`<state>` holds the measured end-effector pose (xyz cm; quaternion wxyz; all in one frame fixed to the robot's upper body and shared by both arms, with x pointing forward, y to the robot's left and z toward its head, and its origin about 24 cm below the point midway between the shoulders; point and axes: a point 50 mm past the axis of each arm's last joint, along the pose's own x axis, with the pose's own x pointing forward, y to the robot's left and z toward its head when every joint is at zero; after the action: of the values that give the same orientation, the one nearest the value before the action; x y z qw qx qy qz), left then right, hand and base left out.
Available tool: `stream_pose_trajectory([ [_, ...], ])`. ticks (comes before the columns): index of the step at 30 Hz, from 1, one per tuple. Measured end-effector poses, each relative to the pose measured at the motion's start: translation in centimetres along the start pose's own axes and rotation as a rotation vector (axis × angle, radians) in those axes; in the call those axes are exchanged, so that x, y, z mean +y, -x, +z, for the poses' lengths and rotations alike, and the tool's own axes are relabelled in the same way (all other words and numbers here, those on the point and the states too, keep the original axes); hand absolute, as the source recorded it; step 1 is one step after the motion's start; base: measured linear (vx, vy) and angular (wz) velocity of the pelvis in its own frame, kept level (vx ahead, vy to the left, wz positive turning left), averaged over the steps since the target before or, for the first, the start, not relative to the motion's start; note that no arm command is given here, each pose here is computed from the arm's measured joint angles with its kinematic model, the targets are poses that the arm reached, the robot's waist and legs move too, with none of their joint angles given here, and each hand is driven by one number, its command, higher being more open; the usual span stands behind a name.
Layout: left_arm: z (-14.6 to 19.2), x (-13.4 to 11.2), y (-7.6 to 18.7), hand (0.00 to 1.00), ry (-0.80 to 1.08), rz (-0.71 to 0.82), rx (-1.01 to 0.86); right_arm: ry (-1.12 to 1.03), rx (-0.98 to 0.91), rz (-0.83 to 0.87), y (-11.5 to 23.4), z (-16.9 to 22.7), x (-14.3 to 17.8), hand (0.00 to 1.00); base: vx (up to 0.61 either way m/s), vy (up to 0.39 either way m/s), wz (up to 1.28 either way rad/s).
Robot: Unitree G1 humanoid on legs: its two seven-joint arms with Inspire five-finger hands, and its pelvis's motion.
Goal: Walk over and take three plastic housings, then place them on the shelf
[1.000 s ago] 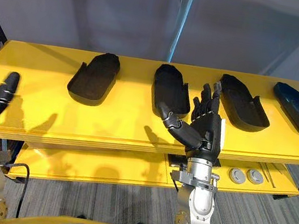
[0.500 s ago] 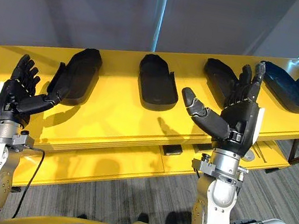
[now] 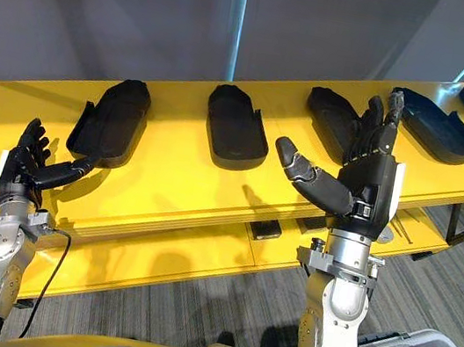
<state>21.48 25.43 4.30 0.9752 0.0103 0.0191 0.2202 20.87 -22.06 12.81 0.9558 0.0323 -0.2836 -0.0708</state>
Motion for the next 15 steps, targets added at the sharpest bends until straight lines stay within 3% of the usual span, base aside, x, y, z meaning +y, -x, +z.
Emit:
stream_pose_trajectory([
  [15, -1.1, -1.1, -0.9, 1.0, 0.165, -0.171, 0.091, 0.019, 0.002, 0.047, -0.1, 0.1, 0.0, 1.0, -0.01, 0.008, -0.03],
])
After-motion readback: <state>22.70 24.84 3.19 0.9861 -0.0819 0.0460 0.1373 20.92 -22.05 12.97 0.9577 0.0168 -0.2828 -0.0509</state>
